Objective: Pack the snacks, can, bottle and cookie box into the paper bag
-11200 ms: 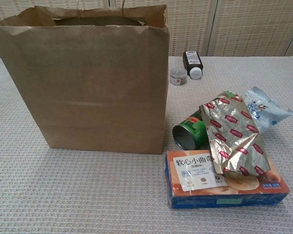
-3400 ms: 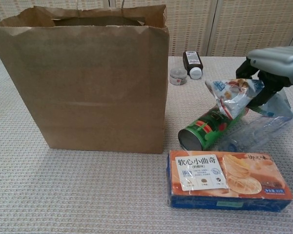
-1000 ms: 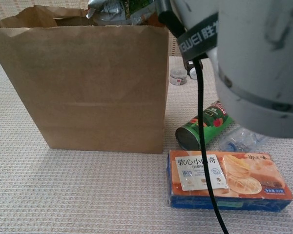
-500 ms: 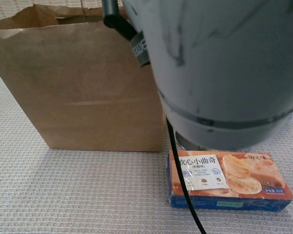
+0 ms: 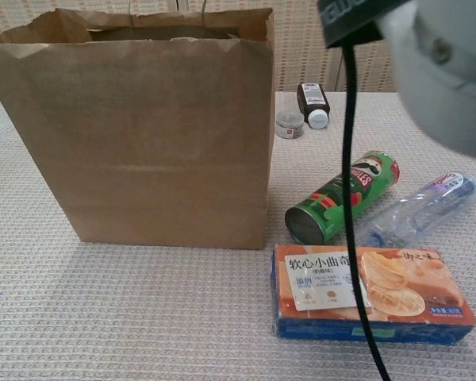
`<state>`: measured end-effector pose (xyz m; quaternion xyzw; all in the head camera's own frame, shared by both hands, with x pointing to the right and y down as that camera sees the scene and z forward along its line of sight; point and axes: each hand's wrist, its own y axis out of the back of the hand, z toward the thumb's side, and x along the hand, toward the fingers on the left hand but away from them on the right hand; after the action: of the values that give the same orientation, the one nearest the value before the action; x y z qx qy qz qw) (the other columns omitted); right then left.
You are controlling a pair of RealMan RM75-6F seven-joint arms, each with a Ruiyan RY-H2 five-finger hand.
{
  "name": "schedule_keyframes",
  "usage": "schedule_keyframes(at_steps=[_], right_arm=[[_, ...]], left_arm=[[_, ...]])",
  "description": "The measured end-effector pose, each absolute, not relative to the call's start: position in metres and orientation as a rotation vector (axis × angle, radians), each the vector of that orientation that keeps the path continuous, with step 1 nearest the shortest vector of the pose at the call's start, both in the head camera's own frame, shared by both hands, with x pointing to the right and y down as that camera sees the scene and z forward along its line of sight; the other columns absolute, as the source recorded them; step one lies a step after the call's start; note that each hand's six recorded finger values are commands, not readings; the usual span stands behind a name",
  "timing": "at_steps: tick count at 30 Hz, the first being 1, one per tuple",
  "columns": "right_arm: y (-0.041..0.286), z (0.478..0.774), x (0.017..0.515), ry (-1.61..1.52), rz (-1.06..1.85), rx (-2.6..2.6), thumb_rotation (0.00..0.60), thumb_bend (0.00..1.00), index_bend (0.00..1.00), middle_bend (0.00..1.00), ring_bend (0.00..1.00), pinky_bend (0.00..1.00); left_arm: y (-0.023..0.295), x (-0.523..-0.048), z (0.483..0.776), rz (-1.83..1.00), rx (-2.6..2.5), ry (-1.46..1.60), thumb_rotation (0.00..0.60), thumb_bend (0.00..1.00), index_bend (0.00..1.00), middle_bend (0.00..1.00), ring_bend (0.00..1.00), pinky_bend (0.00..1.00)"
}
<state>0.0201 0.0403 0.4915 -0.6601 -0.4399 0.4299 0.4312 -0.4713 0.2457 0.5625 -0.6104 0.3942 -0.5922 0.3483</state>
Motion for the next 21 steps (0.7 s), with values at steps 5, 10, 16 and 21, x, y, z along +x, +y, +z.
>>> schedule_keyframes(at_steps=[5, 10, 16, 21], right_arm=[[0.034, 0.480, 0.066, -1.067, 1.106, -1.573, 0.600, 0.30, 0.02, 0.23, 0.14, 0.33], [0.030, 0.481, 0.132, -1.012, 1.234, -1.473, 0.600, 0.23, 0.00, 0.17, 0.10, 0.28], [0.041, 0.502, 0.202, -0.882, 1.411, -1.443, 0.600, 0.15, 0.00, 0.11, 0.05, 0.21], [0.069, 0.539, 0.233, -0.728, 1.507, -1.551, 0.600, 0.11, 0.00, 0.10, 0.04, 0.19]], left_arm=[[0.246, -0.471, 0.563, -1.536, -1.579, 1.020, 0.600, 0.36, 0.04, 0.00, 0.00, 0.00], [0.245, -0.470, 0.563, -1.535, -1.576, 1.014, 0.600, 0.36, 0.04, 0.00, 0.00, 0.00], [0.244, -0.468, 0.564, -1.537, -1.572, 1.007, 0.600, 0.36, 0.04, 0.00, 0.00, 0.00], [0.243, -0.467, 0.565, -1.538, -1.570, 1.002, 0.600, 0.36, 0.04, 0.00, 0.00, 0.00]])
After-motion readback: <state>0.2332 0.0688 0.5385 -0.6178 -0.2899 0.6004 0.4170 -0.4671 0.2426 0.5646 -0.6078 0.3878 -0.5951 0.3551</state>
